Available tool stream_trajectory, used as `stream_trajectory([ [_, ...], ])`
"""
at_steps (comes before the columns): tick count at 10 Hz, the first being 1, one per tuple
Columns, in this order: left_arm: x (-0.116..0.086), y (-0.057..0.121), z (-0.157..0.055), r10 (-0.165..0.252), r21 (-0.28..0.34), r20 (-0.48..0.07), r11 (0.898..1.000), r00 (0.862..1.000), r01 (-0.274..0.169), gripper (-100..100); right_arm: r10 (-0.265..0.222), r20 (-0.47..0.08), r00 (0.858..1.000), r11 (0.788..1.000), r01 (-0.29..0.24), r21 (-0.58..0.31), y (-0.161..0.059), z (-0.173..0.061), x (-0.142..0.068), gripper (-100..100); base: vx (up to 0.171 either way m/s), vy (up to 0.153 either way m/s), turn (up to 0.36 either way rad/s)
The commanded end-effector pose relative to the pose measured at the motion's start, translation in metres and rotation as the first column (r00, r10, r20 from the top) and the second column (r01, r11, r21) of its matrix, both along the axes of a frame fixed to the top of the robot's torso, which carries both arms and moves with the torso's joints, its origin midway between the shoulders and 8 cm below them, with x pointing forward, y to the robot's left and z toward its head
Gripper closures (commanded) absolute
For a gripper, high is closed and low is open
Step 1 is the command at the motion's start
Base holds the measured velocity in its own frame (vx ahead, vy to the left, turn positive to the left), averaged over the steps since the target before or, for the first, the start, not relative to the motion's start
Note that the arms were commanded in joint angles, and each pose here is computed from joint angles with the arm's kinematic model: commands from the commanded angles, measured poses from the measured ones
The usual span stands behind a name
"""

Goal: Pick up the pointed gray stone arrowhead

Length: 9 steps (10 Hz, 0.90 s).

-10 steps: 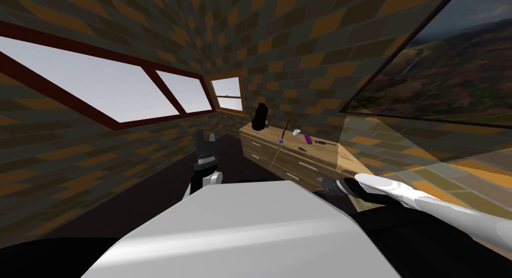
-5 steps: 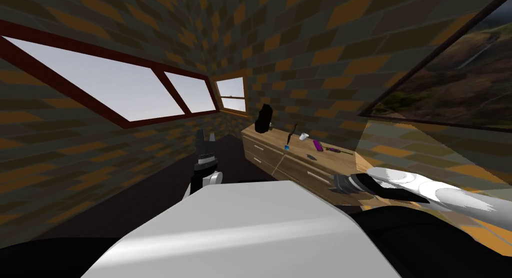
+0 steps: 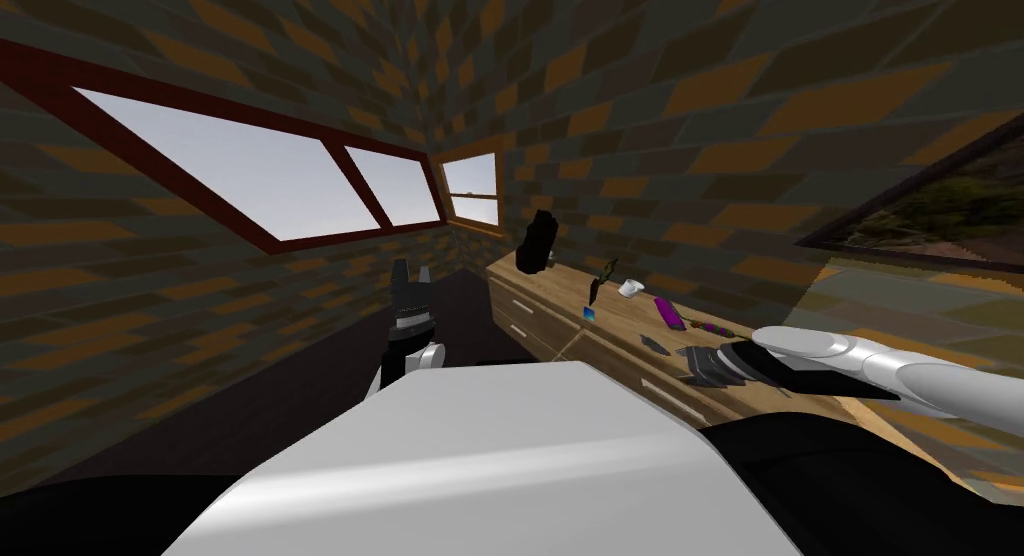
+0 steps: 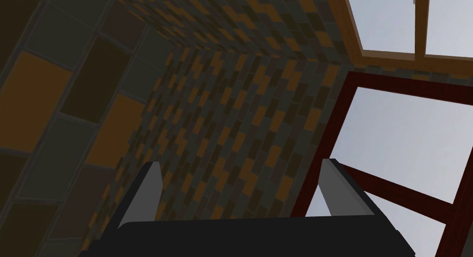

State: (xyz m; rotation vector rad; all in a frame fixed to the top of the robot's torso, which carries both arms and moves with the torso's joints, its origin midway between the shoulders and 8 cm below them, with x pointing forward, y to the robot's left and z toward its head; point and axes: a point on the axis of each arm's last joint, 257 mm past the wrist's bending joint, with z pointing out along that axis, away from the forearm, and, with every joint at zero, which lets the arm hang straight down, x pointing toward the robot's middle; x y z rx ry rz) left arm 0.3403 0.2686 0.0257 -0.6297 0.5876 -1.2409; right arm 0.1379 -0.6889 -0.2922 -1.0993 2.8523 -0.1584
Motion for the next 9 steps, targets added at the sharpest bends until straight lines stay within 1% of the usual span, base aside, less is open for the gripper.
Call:
stream_trajectory([
  [1, 0.0, 0.0, 0.0, 0.0, 0.0, 0.0, 1.0, 1.0, 0.0, 0, -0.003, -0.018, 1.0, 1.0, 0.003, -0.008, -0.004, 0.001, -0.007, -100, 0.213, -0.026, 0.167],
  [2, 0.0, 0.0, 0.0, 0.0, 0.0, 0.0, 1.0, 1.0, 0.0, 0, -0.008, -0.036, 0.999, 1.0, 0.008, 0.003, -0.002, -0.005, -0.017, -100, 0.185, -0.053, 0.1],
  [3, 0.0, 0.0, 0.0, 0.0, 0.0, 0.0, 1.0, 1.0, 0.0, 0, -0.005, -0.025, 1.0, 1.0, 0.005, -0.001, -0.002, -0.003, -0.013, -100, 0.076, -0.032, 0.024],
  [4, 0.0, 0.0, 0.0, 0.0, 0.0, 0.0, 1.0, 1.0, 0.0, 0, -0.005, -0.027, 1.0, 1.0, 0.005, 0.0, -0.002, -0.003, -0.013, 0, 0.016, -0.005, 0.002],
  [5, 0.0, 0.0, 0.0, 0.0, 0.0, 0.0, 1.0, 1.0, 0.0, 0, -0.015, -0.023, 1.0, 1.0, 0.015, 0.0, -0.002, -0.015, -0.022, -100, 0.014, -0.009, 0.082],
  [6, 0.0, 0.0, 0.0, 0.0, 0.0, 0.0, 1.0, 1.0, 0.0, 0, -0.019, -0.022, 1.0, 1.0, 0.019, 0.0, -0.002, -0.02, -0.025, -100, 0.014, -0.015, 0.077],
  [7, 0.0, 0.0, 0.0, 0.0, 0.0, 0.0, 1.0, 1.0, 0.0, 0, -0.016, -0.023, 1.0, 1.0, 0.016, 0.001, -0.002, -0.017, -0.021, -100, 0.006, -0.008, 0.011],
  [8, 0.0, 0.0, 0.0, 0.0, 0.0, 0.0, 1.0, 1.0, 0.0, 0, -0.016, -0.023, 1.0, 1.0, 0.016, 0.0, -0.002, -0.018, -0.022, 100, 0.0, 0.0, 0.0],
  [9, 0.0, 0.0, 0.0, 0.0, 0.0, 0.0, 1.0, 1.0, 0.0, 0, -0.016, -0.025, 1.0, 1.0, 0.016, 0.003, -0.001, -0.018, -0.022, 100, 0.0, 0.0, 0.0],
])
